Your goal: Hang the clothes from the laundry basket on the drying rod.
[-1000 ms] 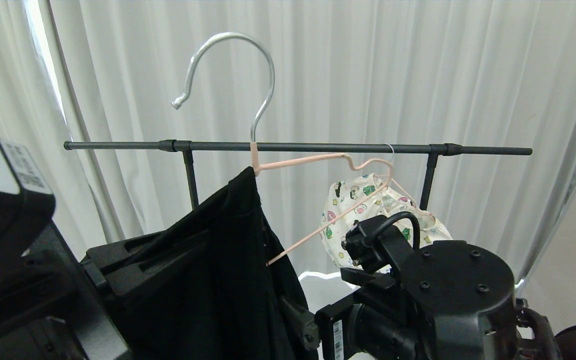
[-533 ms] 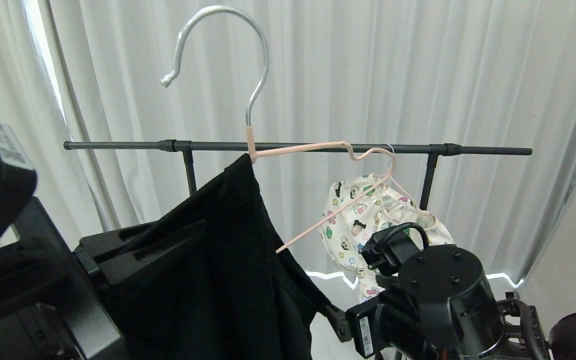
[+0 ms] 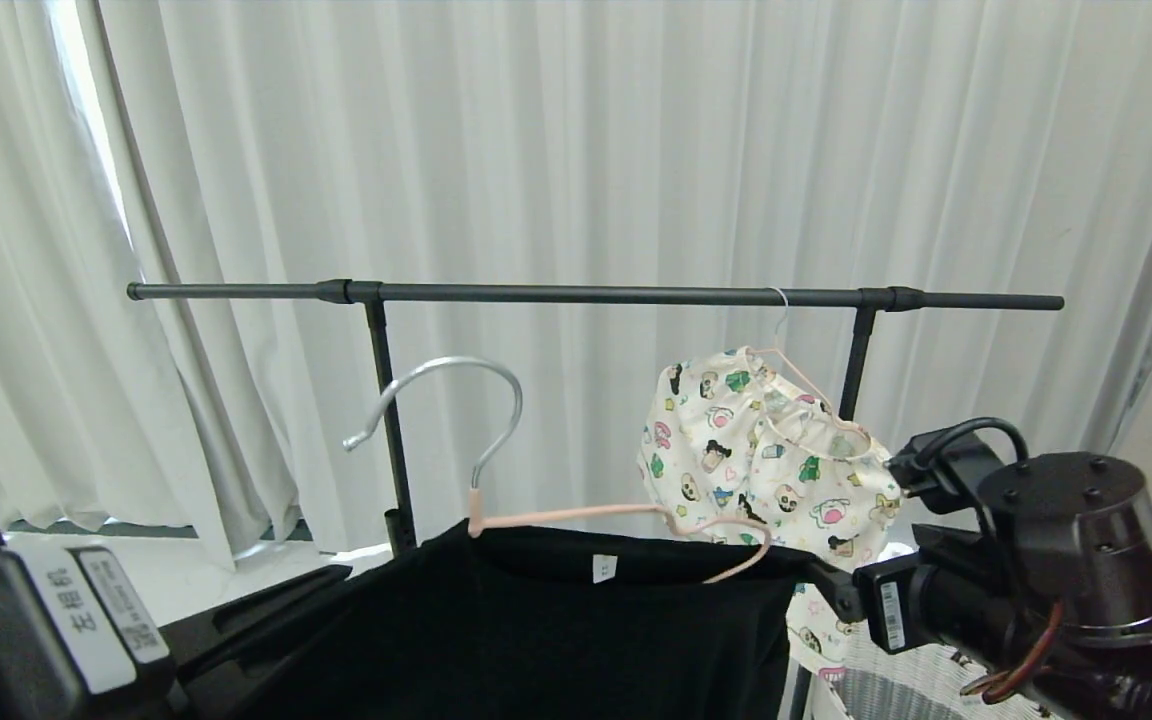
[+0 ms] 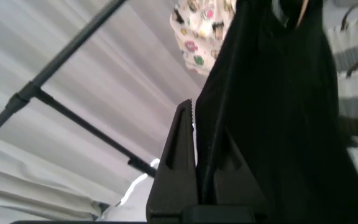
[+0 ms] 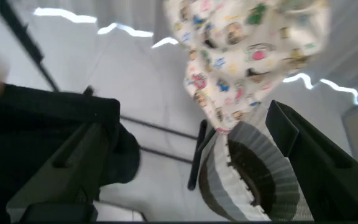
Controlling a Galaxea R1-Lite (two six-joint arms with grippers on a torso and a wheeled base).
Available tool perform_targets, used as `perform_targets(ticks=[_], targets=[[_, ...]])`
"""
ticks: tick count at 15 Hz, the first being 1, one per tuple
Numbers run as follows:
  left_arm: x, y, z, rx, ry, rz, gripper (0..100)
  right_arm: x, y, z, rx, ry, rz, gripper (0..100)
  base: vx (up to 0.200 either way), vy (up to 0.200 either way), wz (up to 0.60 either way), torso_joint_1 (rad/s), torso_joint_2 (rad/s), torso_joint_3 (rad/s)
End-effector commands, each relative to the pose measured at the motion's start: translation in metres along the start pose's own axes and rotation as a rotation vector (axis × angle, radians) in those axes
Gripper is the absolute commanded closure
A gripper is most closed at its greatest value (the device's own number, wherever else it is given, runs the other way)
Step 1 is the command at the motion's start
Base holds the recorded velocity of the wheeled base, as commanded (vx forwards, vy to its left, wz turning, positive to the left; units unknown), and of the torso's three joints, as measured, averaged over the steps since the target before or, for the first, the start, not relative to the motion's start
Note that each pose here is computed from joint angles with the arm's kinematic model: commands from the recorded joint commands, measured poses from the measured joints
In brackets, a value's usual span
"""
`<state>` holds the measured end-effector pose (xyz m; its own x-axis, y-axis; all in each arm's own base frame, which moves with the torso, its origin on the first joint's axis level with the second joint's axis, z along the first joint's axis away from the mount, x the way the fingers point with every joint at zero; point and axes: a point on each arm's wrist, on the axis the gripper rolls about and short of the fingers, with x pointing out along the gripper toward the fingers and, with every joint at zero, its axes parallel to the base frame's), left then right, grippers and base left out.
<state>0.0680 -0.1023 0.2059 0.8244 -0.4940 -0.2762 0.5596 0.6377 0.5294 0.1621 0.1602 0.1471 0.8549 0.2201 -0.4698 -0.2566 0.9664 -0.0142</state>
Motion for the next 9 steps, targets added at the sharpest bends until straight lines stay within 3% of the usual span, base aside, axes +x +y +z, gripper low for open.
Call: perform_targets(ticks=[1,7,9], targets=[[-0.003,-0.003,-0.01,0.009,0.012,-0.009,100,-0.011,-0.009,0.01,0.037,-0.056,-0.007,0,0.0,0.0,0.0,0.0,0.0,0.0],[0.001,-0.016,-0.033,0.059,0.092,-0.048,100,-0.028,-0.012,0.023,-0.018,-0.146,0.08,0,0.0,0.0,0.0,0.0,0.0,0.0],[0.006,-0.016,-0.033,0.059,0.116,-0.038,100,-0.044,-0.003,0.02,-0.05,-0.159,0.217,0,0.0,0.0,0.0,0.0,0.0,0.0]])
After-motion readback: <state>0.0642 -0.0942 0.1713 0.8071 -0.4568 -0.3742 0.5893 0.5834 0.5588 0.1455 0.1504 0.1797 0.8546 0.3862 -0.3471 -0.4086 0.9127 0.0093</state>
